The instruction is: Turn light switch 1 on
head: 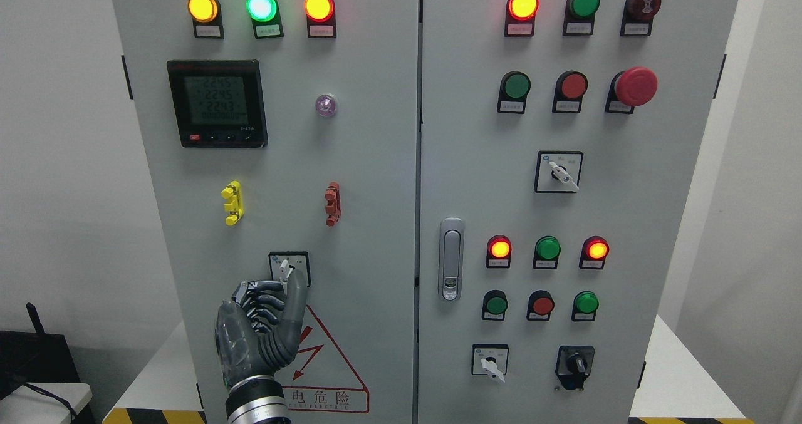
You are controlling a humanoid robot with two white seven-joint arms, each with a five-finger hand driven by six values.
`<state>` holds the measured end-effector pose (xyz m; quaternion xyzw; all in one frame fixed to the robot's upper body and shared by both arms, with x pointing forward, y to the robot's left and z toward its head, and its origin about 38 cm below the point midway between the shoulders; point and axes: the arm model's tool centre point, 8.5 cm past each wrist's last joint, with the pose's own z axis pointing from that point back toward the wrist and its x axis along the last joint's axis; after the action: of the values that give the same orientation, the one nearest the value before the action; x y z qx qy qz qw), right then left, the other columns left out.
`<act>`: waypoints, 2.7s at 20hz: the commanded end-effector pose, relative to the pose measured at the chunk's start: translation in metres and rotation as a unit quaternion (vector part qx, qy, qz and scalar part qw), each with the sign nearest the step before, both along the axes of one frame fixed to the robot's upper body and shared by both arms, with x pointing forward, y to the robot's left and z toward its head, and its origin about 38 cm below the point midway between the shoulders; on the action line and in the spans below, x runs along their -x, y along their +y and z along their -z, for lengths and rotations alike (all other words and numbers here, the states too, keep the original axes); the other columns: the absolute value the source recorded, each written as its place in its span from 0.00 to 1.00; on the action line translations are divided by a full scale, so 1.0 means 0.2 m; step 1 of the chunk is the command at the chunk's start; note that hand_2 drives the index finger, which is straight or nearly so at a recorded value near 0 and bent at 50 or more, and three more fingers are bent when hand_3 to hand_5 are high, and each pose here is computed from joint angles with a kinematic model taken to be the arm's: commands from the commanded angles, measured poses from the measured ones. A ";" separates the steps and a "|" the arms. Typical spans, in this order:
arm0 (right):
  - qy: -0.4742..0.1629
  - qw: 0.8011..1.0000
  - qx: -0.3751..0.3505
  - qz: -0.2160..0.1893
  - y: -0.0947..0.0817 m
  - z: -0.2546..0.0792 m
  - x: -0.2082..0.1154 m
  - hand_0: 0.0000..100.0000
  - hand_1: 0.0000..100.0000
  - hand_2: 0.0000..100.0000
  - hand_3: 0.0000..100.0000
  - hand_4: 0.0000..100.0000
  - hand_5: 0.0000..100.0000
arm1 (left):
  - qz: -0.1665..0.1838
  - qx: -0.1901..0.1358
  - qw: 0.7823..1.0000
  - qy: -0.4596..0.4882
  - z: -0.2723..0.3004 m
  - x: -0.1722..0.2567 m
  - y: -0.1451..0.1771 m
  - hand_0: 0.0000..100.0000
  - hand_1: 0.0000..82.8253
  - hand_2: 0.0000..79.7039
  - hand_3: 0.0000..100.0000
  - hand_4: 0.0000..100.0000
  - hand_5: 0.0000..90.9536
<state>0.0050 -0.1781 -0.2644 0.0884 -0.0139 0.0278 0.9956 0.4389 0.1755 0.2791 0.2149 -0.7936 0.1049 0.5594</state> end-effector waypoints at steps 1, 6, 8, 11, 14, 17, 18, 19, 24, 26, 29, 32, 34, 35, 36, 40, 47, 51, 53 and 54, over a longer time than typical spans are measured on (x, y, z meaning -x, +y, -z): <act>0.000 1.000 0.000 0.009 0.00 0.00 0.00 0.12 0.39 0.00 0.00 0.00 0.00 | 0.007 0.000 1.000 -0.002 -0.01 0.00 0.00 0.13 0.43 0.67 0.79 0.88 0.96; 0.001 1.000 0.000 0.009 0.00 0.00 0.00 0.12 0.39 0.00 0.00 0.00 0.00 | 0.002 -0.001 1.000 0.013 -0.01 0.01 0.00 0.14 0.41 0.67 0.79 0.89 0.96; 0.000 1.000 0.000 0.008 0.00 0.00 0.00 0.12 0.39 0.00 0.00 0.00 0.00 | 0.002 -0.001 1.000 0.014 -0.01 0.01 0.00 0.15 0.41 0.67 0.80 0.89 0.96; 0.000 1.000 0.000 0.008 0.00 0.00 0.00 0.12 0.39 0.00 0.00 0.00 0.00 | 0.002 -0.001 1.000 0.013 -0.02 0.01 0.00 0.16 0.40 0.67 0.80 0.89 0.96; 0.001 1.000 -0.001 0.009 0.00 0.00 0.00 0.12 0.39 0.00 0.00 0.00 0.00 | 0.002 -0.001 1.000 0.013 -0.02 0.01 0.00 0.17 0.39 0.67 0.80 0.88 0.96; 0.001 1.000 0.000 0.008 0.00 0.00 0.00 0.12 0.39 0.00 0.00 0.00 0.00 | 0.002 -0.002 1.000 0.012 -0.02 0.01 0.00 0.18 0.38 0.68 0.80 0.89 0.96; 0.001 1.000 0.000 0.009 0.00 0.00 0.00 0.12 0.39 0.00 0.00 0.00 0.00 | 0.001 -0.003 1.000 0.013 -0.02 0.01 0.00 0.18 0.38 0.68 0.80 0.89 0.96; 0.000 1.000 0.000 0.009 0.00 0.00 0.00 0.12 0.39 0.00 0.00 0.00 0.00 | 0.000 -0.004 1.000 0.014 -0.02 0.01 0.00 0.18 0.38 0.68 0.80 0.89 0.96; 0.001 1.000 0.000 0.008 0.00 0.00 0.00 0.12 0.39 0.00 0.00 0.00 0.00 | -0.003 -0.005 1.000 0.024 -0.05 -0.01 0.00 0.19 0.38 0.68 0.80 0.89 0.96; 0.001 1.000 0.000 0.009 0.00 0.00 0.00 0.12 0.39 0.00 0.00 0.00 0.00 | -0.003 -0.005 1.000 0.023 -0.05 -0.01 0.00 0.20 0.38 0.68 0.80 0.89 0.96; 0.000 1.000 0.000 0.008 0.00 0.00 0.00 0.12 0.39 0.00 0.00 0.00 0.00 | 0.005 -0.008 1.000 0.025 -0.05 -0.01 -0.01 0.21 0.38 0.68 0.80 0.89 0.96; 0.001 1.000 0.000 0.008 0.00 0.00 0.00 0.12 0.39 0.00 0.00 0.00 0.00 | 0.005 -0.009 1.000 0.026 -0.05 -0.01 -0.01 0.22 0.37 0.68 0.80 0.89 0.96; 0.000 1.000 0.000 0.008 0.00 0.00 0.00 0.12 0.39 0.00 0.00 0.00 0.00 | 0.004 -0.010 0.999 0.034 -0.05 -0.01 -0.01 0.22 0.37 0.68 0.80 0.89 0.96; 0.000 1.000 0.000 0.008 0.00 0.00 0.00 0.12 0.39 0.00 0.00 0.00 0.00 | 0.002 -0.011 0.999 0.040 -0.04 -0.01 -0.01 0.22 0.37 0.68 0.80 0.89 0.96; 0.000 1.000 -0.001 0.009 0.00 0.00 0.00 0.12 0.39 0.00 0.00 0.00 0.00 | 0.002 -0.011 0.999 0.039 -0.04 -0.01 -0.01 0.22 0.37 0.68 0.80 0.89 0.96; 0.001 1.000 -0.001 0.009 0.00 0.00 0.00 0.12 0.39 0.00 0.00 0.00 0.00 | 0.001 -0.012 0.999 0.040 -0.04 -0.01 -0.01 0.22 0.38 0.68 0.80 0.89 0.95; 0.000 1.000 0.000 0.008 0.00 0.00 0.00 0.12 0.39 0.00 0.00 0.00 0.00 | 0.001 -0.012 0.999 0.039 -0.05 -0.02 -0.01 0.22 0.38 0.68 0.81 0.89 0.95; 0.001 1.000 0.000 0.008 0.00 0.00 0.00 0.12 0.39 0.00 0.00 0.00 0.00 | 0.001 -0.012 0.999 0.039 -0.05 -0.02 -0.01 0.22 0.38 0.68 0.81 0.89 0.95; 0.000 1.000 0.000 0.009 0.00 0.00 0.00 0.12 0.39 0.00 0.00 0.00 0.00 | 0.002 -0.012 0.999 0.039 -0.05 -0.02 -0.01 0.22 0.38 0.68 0.81 0.89 0.95; 0.001 1.000 0.000 0.009 0.00 0.00 0.00 0.12 0.39 0.00 0.00 0.00 0.00 | 0.001 -0.013 0.999 0.039 -0.05 -0.02 -0.01 0.22 0.38 0.68 0.81 0.89 0.95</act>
<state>0.0050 -0.1782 -0.2644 0.0881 -0.0139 0.0278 0.9956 0.4424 0.1732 0.2883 0.2247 -0.7724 0.0866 0.5877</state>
